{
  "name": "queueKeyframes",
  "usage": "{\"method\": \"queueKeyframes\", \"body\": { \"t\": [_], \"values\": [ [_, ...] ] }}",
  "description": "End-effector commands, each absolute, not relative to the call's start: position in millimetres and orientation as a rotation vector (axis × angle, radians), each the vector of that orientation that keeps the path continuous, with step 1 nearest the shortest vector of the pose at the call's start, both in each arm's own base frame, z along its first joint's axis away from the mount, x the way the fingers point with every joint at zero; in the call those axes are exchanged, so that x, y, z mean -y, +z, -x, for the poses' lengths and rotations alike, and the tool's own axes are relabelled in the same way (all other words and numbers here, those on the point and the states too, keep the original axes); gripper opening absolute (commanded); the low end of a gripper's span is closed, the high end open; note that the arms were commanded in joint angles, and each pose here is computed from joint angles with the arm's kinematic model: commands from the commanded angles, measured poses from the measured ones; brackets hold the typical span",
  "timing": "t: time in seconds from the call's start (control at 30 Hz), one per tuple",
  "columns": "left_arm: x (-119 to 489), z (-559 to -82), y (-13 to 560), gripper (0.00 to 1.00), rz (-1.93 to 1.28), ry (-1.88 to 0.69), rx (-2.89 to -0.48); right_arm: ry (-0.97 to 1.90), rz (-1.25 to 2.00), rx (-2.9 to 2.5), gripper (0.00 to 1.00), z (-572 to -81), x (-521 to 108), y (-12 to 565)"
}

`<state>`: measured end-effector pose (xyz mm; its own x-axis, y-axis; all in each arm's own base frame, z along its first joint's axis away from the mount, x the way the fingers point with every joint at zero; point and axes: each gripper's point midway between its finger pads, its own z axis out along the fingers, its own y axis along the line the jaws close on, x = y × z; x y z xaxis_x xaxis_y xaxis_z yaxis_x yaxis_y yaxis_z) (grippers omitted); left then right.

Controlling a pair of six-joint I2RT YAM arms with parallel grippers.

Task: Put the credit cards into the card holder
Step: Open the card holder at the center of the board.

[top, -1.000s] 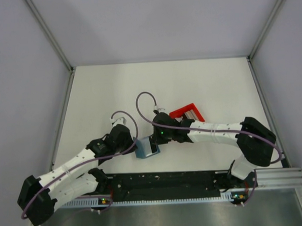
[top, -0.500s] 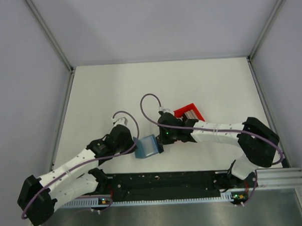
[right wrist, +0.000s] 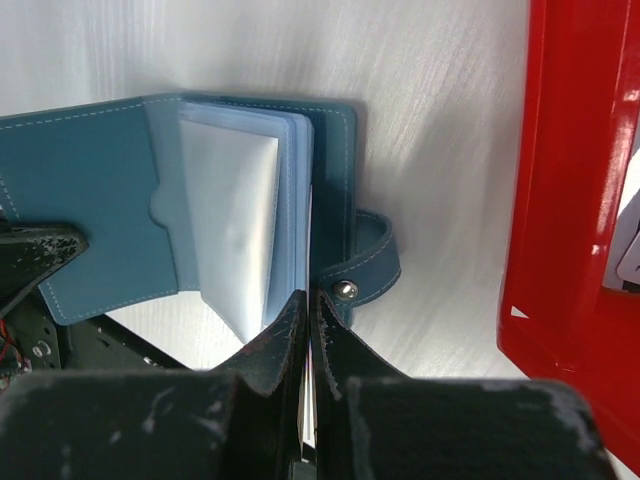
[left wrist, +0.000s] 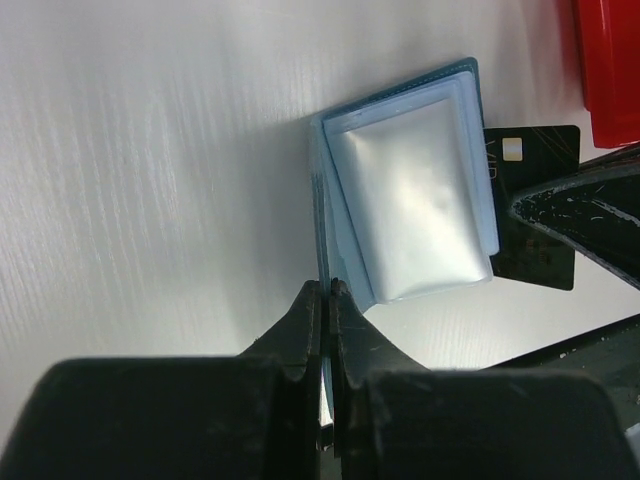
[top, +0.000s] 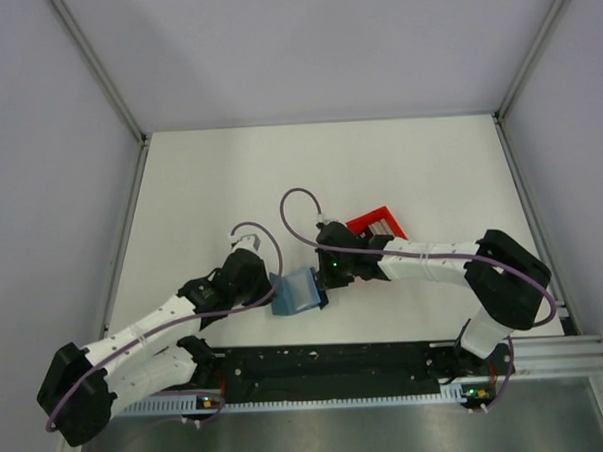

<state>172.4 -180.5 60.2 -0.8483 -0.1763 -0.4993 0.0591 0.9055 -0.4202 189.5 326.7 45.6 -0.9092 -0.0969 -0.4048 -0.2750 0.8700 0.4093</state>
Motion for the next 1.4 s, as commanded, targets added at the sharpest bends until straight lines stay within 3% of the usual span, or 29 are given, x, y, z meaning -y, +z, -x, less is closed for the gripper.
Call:
{"method": "queueKeyframes", "body": {
  "t": [0.0, 0.4, 0.6, 1.13, 1.37],
  "values": [
    [184, -169, 50, 0.0, 0.031, -0.593, -2.535, 0.779, 0.323, -2.604, 0.0, -195, -344, 65],
    [195, -173, 39, 0.0, 0.008, -0.617, -2.557, 1.052, 0.413, -2.487, 0.0, -181, -379, 111],
    [195, -176, 41, 0.0, 0.033, -0.607, -2.551, 0.918, 0.405, -2.516, 0.0, -187, -372, 99],
    [184, -174, 34, 0.0, 0.052, -0.54, -2.572, 1.014, 0.465, -2.426, 0.0, -179, -373, 141],
    [188, -175, 41, 0.0, 0.042, -0.567, -2.556, 0.868, 0.401, -2.515, 0.0, -186, -359, 111]
  ]
}}
